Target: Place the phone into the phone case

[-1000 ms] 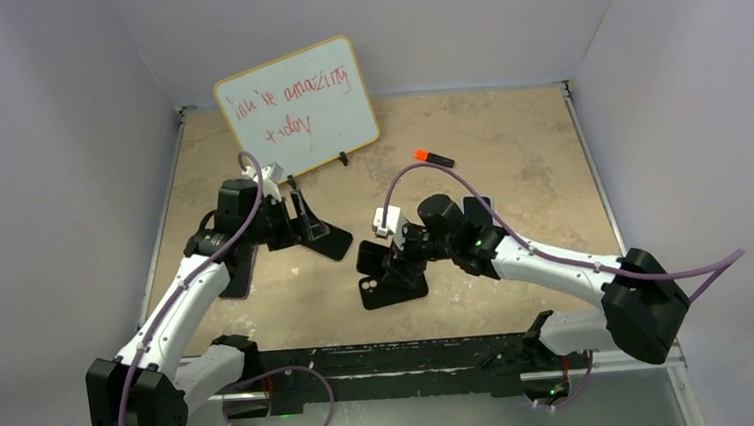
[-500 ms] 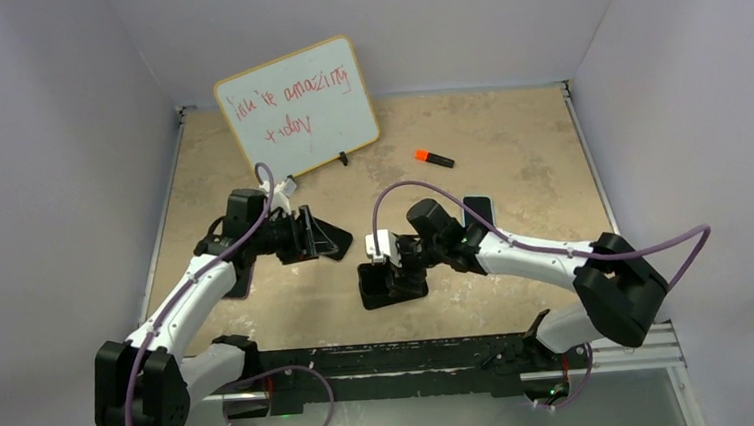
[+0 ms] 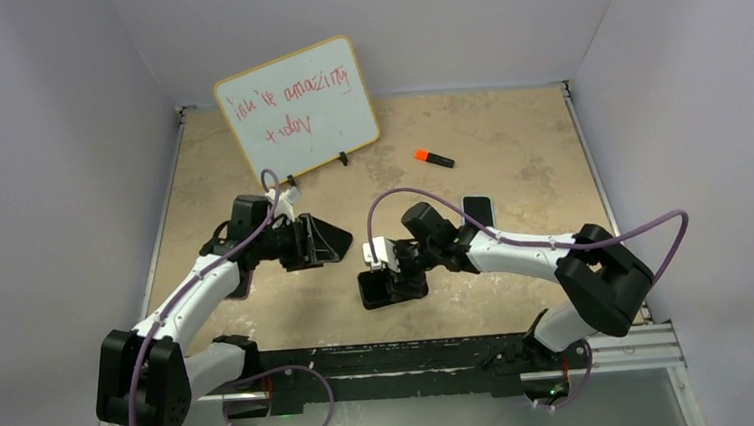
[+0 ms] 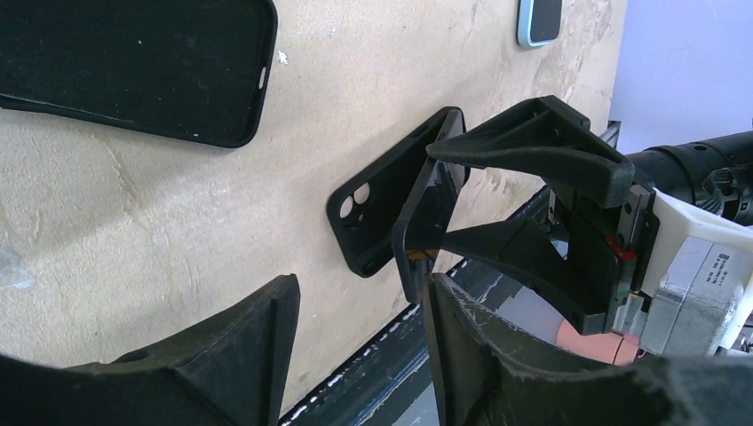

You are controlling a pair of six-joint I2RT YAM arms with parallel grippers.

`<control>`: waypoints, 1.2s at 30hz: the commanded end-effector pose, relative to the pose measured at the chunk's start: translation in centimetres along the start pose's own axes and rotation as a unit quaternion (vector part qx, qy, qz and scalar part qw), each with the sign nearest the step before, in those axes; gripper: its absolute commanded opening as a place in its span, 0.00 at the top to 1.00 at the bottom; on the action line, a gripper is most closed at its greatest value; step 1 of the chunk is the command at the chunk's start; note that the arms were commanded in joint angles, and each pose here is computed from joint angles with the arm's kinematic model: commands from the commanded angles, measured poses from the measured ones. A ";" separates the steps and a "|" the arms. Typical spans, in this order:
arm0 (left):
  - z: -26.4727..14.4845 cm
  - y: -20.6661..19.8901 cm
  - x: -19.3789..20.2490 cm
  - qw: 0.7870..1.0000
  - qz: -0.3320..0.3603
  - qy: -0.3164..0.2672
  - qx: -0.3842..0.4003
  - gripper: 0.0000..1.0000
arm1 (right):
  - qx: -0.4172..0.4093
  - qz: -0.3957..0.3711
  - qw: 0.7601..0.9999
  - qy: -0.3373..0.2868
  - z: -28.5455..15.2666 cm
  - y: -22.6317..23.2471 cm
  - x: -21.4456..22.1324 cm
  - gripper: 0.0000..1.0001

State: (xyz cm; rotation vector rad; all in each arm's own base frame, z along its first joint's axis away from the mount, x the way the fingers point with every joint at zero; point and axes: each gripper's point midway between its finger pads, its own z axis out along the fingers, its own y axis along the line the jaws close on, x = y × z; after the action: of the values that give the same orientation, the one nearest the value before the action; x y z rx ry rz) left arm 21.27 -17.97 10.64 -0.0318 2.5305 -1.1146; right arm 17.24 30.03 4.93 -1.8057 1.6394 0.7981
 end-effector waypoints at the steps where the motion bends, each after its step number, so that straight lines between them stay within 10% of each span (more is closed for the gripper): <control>1: 0.3 -0.3 -0.3 1.000 0.007 -0.005 0.018 0.46 | -0.002 -0.016 1.000 -0.023 0.0 -0.7 -2.1 0.64; 36: 4.3 0.0 3.8 0.999 -0.002 0.032 0.013 0.49 | 0.001 0.017 1.000 0.009 -0.2 0.2 0.1 0.29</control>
State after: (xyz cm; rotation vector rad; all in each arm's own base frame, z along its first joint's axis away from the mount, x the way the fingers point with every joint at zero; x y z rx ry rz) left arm 18.64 -21.40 6.65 -0.0102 2.6097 -1.1664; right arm 17.11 29.64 4.29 -1.8080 1.6865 0.7934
